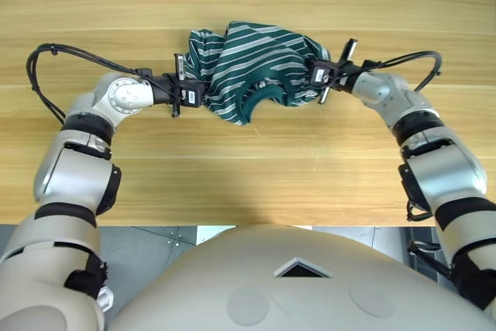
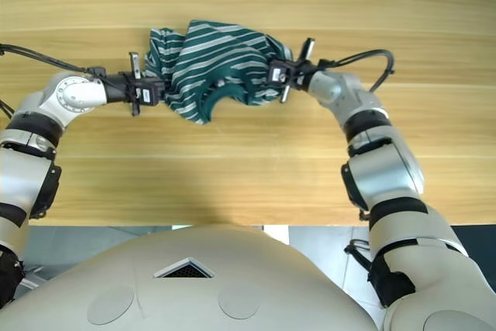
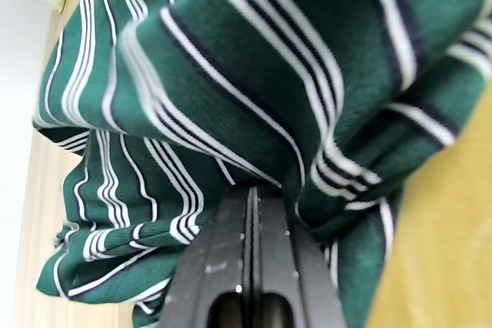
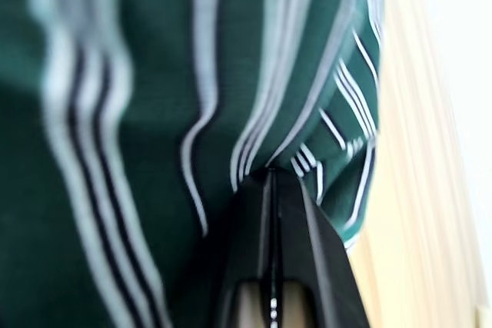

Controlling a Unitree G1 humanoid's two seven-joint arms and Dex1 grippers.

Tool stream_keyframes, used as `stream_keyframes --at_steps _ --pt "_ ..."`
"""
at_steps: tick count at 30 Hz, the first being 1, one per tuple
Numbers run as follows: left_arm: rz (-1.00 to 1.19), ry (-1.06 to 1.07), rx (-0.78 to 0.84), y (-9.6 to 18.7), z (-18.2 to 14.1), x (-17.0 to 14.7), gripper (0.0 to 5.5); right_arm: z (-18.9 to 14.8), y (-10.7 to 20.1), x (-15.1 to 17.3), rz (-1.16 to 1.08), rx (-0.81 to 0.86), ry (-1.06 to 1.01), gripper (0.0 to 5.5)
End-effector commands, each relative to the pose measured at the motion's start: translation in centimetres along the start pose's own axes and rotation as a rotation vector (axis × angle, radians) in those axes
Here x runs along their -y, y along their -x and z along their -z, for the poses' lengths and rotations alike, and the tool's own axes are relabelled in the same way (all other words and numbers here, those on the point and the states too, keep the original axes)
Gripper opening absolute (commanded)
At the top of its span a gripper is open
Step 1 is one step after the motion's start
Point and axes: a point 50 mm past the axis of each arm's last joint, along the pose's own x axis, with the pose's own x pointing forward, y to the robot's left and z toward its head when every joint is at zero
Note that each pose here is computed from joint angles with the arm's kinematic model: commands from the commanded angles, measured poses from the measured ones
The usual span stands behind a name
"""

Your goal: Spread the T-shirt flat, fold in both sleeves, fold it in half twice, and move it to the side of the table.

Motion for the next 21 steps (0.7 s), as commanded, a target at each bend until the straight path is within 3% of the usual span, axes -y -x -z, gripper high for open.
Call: stream_keyframes --at_steps 1,5,9,13,16,19,21 --pt "0.022 -0.03 -0.046 1.6 0.8 -0.3 0.0 3.5 2.8 -0.4 -0.045 -0.133 0.004 0.04" --pt "-0.078 -0.054 -0.068 2.1 1.0 -2.2 0.0 5.0 5.0 1.1 0.007 -0.175 0.007 0.04" --pt "-0.192 -0.142 -0.202 2.3 1.9 -4.1 0.0 4.9 5.8 1.8 0.035 -0.144 0.006 0.04" --pt "-0.294 -0.21 -0.209 1.7 1.6 -5.1 0.0 1.6 5.0 1.3 0.017 0.089 -0.027 0.04" --pt "-0.314 -0.129 -0.016 0.6 -0.4 -4.8 0.0 -1.0 5.0 0.9 -0.013 0.243 -0.041 0.04" --pt "-0.247 -0.034 0.267 -0.4 -3.2 -3.7 0.0 -1.9 5.1 0.8 -0.041 0.277 -0.037 0.04" --pt "-0.175 -0.01 0.372 -0.7 -4.5 -3.2 0.0 -2.3 5.1 0.8 -0.044 0.286 -0.035 0.04"
